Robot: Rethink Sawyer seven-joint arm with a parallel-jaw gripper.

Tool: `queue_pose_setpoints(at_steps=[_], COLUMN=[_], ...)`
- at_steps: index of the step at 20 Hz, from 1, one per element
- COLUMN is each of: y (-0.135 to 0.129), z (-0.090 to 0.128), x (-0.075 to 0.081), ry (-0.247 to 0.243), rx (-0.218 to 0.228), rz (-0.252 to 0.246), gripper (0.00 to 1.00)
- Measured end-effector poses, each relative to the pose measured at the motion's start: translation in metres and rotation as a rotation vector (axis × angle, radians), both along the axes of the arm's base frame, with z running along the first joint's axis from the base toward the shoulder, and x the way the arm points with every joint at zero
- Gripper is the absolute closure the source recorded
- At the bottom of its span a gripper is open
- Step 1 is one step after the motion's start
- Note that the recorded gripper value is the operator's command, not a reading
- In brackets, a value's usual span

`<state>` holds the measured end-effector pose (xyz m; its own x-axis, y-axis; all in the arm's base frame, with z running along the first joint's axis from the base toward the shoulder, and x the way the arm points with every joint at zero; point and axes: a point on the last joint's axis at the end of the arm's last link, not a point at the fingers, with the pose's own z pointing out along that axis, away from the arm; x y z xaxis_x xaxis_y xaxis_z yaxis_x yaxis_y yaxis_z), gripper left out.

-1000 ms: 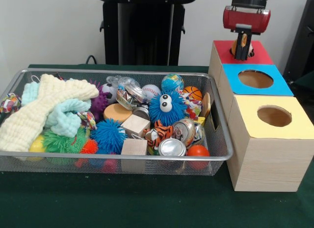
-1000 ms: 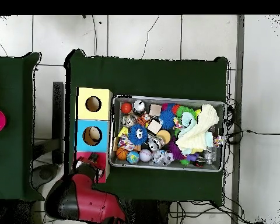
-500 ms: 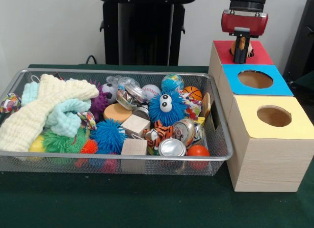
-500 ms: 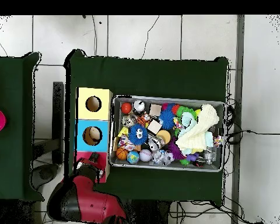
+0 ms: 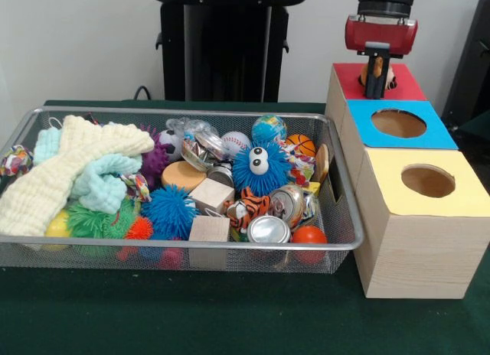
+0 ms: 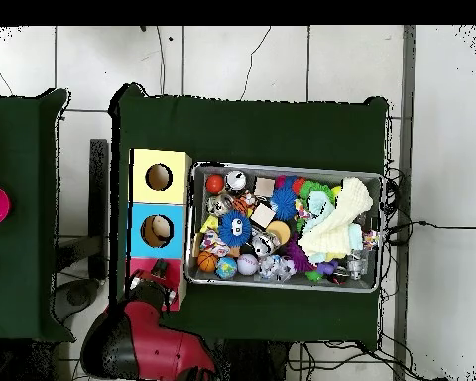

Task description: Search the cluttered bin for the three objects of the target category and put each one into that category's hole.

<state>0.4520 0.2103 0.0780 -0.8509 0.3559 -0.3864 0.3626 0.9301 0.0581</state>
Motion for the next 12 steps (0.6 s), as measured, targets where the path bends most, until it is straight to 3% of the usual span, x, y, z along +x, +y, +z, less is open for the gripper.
queue_pose_setpoints(at_steps=[12], y=[0.013], z=[0.01], x=[-0.014], ry=[0.046], rx=[0.019], rz=[-0.011], gripper=[1.0])
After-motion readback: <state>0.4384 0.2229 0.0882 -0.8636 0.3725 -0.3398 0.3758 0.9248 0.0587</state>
